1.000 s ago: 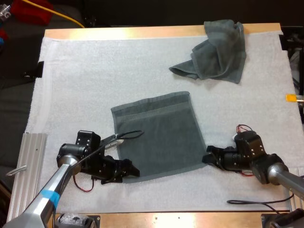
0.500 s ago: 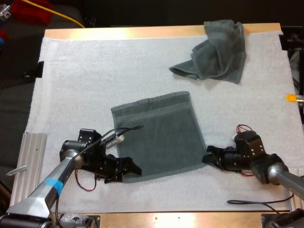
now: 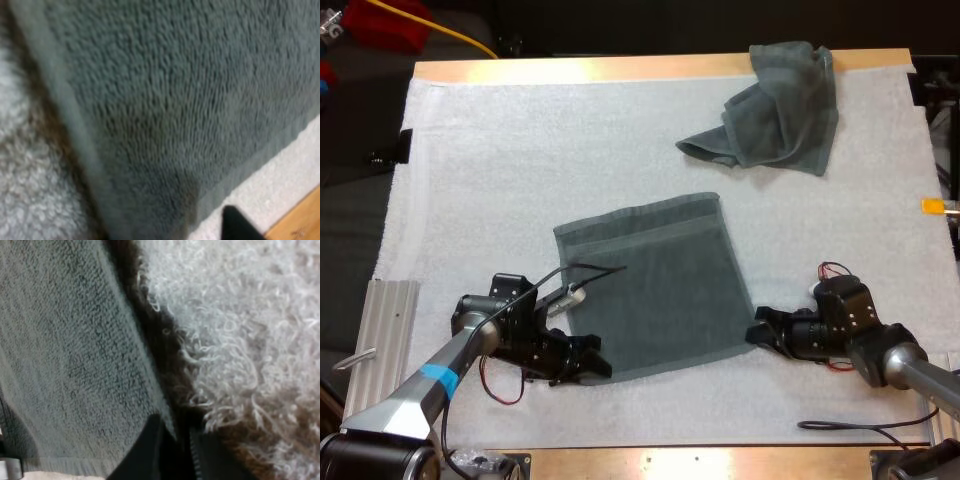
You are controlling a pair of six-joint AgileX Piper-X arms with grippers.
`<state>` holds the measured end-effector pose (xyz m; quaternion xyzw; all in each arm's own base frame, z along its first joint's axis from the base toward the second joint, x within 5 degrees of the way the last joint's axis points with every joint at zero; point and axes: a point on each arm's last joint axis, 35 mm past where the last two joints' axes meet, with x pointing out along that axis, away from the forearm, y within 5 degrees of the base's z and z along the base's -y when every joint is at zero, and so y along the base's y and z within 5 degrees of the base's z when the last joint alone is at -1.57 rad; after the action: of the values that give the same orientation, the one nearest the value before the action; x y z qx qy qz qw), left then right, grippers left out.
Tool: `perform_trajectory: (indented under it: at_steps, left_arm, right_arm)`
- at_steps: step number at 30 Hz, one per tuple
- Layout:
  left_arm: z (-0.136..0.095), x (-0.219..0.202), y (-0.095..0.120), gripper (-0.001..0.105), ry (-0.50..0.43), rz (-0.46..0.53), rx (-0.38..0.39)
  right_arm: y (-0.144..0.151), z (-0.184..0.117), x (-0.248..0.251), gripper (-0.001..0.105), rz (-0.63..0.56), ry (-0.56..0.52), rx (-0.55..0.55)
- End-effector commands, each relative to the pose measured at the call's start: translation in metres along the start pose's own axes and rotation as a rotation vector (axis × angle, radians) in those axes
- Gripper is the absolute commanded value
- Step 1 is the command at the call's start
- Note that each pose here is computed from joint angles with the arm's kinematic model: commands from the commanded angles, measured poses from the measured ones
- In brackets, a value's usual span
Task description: Pick towel from pile, fold and stack
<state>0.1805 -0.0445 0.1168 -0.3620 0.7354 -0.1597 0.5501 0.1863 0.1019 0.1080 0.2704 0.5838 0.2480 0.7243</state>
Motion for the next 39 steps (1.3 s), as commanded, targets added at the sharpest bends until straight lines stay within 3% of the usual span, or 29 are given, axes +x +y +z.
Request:
perform_trajectory:
  at_steps: [1,4,11,18,26,34,39]
  left_arm:
    - [0.0,0.002,0.002,0.018,0.009,0.015,0.018]
    - [-0.001,0.002,0.004,0.0,0.005,0.06,0.039]
    - [0.001,-0.01,-0.01,0.0,-0.048,0.051,0.109]
    - [-0.002,-0.037,-0.04,0.0,-0.069,0.024,0.193]
    - [-0.005,-0.065,-0.07,0.0,-0.102,0.018,0.278]
    - [-0.022,-0.058,-0.08,0.0,-0.02,0.046,0.342]
    - [-0.037,-0.044,-0.092,0.0,0.045,0.095,0.415]
  right_arm:
    - [-0.002,-0.004,0.002,0.001,-0.001,0.03,0.009]
    - [-0.002,-0.004,0.002,0.001,0.003,0.033,0.009]
    - [0.001,-0.003,-0.001,0.001,0.015,0.019,-0.019]
    - [0.021,0.001,-0.025,0.001,0.064,-0.083,-0.111]
    - [0.033,-0.009,-0.053,0.001,0.008,-0.138,-0.153]
    - [0.056,-0.017,-0.076,0.001,-0.012,-0.152,-0.241]
    - [0.077,-0.027,-0.077,0.001,-0.122,-0.108,-0.334]
